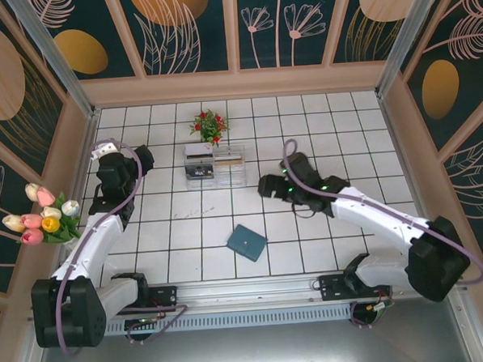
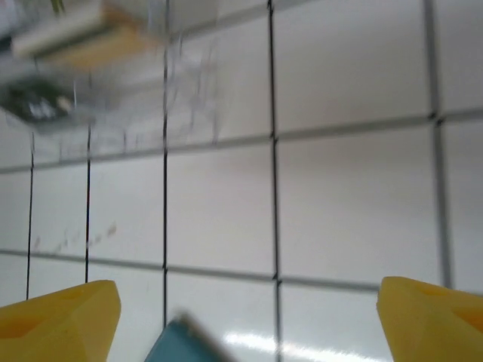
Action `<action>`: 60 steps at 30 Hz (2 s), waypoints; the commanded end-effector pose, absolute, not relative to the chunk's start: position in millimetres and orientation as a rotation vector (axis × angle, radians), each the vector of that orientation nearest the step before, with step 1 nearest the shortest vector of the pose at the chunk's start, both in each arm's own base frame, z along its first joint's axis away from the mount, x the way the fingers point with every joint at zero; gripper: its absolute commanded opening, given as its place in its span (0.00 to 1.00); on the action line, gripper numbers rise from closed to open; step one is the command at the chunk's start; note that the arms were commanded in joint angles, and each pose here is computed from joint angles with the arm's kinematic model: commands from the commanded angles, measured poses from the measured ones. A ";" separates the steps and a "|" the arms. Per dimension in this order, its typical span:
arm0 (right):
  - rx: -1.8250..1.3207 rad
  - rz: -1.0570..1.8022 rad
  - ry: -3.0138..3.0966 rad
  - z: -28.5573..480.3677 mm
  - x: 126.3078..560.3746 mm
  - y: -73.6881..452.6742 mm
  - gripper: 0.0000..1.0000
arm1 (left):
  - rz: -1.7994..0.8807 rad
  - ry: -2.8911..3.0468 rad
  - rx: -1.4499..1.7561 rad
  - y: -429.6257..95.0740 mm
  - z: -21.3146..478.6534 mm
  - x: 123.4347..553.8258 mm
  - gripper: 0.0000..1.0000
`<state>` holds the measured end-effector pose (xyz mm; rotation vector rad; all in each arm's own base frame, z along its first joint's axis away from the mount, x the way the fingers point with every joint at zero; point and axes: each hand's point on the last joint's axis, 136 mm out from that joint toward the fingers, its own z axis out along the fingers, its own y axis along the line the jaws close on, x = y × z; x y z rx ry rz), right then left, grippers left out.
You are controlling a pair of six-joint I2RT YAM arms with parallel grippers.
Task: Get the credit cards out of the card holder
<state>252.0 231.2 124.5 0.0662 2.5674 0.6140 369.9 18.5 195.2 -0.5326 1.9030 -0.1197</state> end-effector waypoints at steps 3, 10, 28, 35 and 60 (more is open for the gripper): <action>0.026 0.568 2.720 108.2 212.4 277.1 0.85 | -0.130 1.896 -0.534 18.6 205.6 374.7 0.99; -0.306 0.236 2.891 67.8 165.0 304.9 0.81 | -0.115 1.894 -0.538 20.9 203.3 371.7 0.99; -0.486 -0.066 2.984 19.0 161.5 266.6 0.80 | -0.097 1.912 -0.544 22.6 193.4 371.3 0.99; -0.397 -0.126 2.890 26.4 219.3 228.3 0.77 | -0.120 1.927 -0.543 19.2 191.0 371.8 0.99; 0.072 0.093 2.788 42.5 285.1 256.3 0.76 | -0.235 2.057 -0.470 -5.2 182.0 380.0 0.99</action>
